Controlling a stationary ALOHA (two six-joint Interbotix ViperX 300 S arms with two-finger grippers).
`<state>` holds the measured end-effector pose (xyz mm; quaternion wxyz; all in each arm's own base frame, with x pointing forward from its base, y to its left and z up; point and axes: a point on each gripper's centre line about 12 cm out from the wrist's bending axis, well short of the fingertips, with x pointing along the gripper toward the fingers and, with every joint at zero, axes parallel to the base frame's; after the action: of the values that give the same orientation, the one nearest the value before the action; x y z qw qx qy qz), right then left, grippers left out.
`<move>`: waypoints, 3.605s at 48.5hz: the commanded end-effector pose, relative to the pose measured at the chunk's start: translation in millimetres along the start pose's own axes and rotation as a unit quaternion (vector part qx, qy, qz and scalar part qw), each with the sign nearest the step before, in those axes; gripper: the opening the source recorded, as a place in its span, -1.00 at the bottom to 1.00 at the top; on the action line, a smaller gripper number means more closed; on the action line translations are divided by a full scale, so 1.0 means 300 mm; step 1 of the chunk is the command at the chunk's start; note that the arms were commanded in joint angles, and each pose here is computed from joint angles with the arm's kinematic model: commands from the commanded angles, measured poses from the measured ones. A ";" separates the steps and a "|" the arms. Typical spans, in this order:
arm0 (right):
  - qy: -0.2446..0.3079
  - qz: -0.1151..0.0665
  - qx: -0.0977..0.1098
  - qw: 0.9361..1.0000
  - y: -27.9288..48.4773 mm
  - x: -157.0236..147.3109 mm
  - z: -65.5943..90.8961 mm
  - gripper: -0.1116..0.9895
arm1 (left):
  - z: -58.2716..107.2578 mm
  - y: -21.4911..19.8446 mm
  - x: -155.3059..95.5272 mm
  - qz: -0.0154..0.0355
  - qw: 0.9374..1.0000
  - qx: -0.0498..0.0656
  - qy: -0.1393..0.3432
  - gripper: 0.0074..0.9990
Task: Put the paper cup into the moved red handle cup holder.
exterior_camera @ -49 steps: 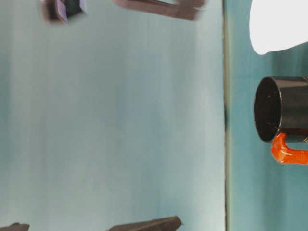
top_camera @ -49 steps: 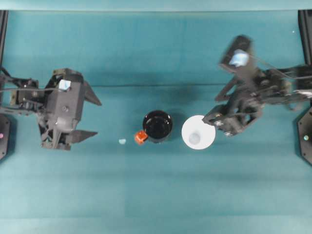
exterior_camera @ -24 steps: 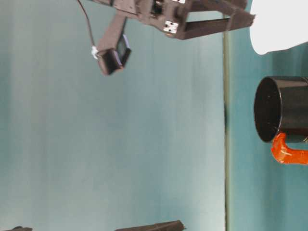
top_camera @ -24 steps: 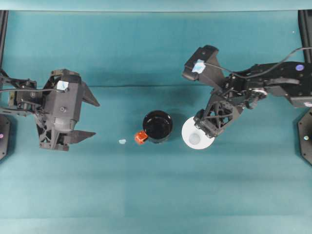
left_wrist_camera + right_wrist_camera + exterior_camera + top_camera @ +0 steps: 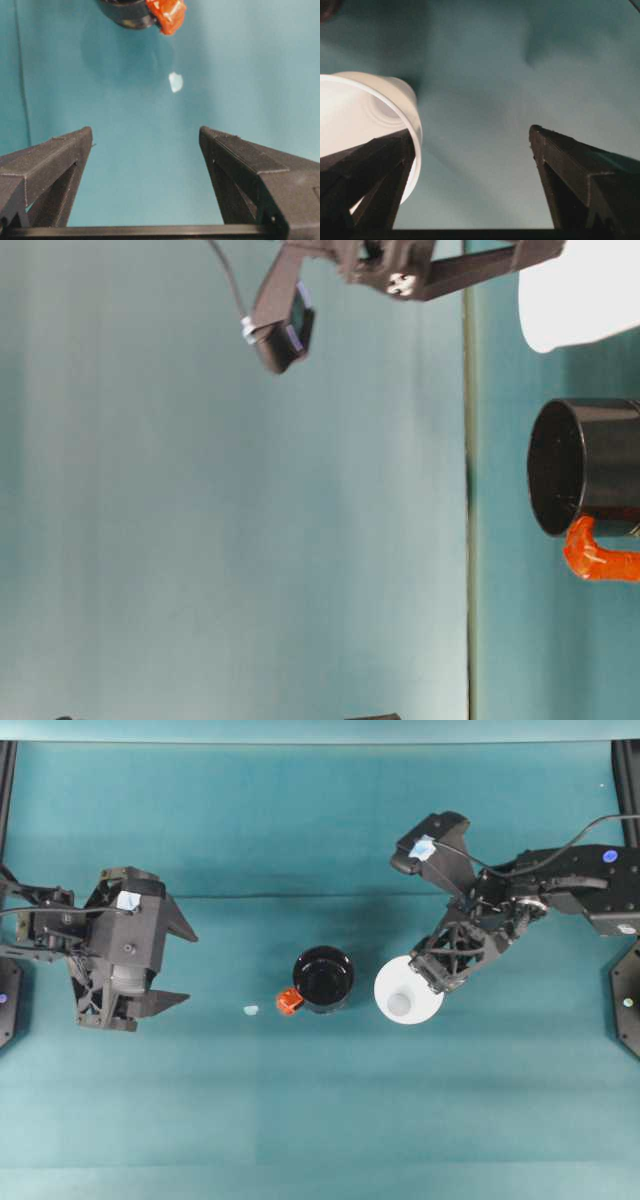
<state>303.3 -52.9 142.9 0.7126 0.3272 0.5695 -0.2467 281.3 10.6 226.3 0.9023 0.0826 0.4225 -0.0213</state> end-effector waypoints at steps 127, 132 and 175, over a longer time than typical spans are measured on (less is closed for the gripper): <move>-0.047 0.087 0.039 0.994 0.254 -0.031 0.308 -0.99 | -0.023 0.007 0.063 0.004 1.000 -0.003 -0.002 0.89; -0.038 0.079 0.039 0.995 0.249 0.009 0.297 -0.99 | -0.010 0.009 0.062 0.006 1.000 -0.002 -0.015 0.89; -0.033 0.081 0.021 0.996 0.301 0.051 0.268 -0.99 | -0.005 0.010 0.062 0.008 1.000 -0.001 -0.024 0.89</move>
<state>419.7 -52.9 147.8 0.7330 0.3794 0.5220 -0.2151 290.0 13.8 206.0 0.9083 0.0826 0.4097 -0.0169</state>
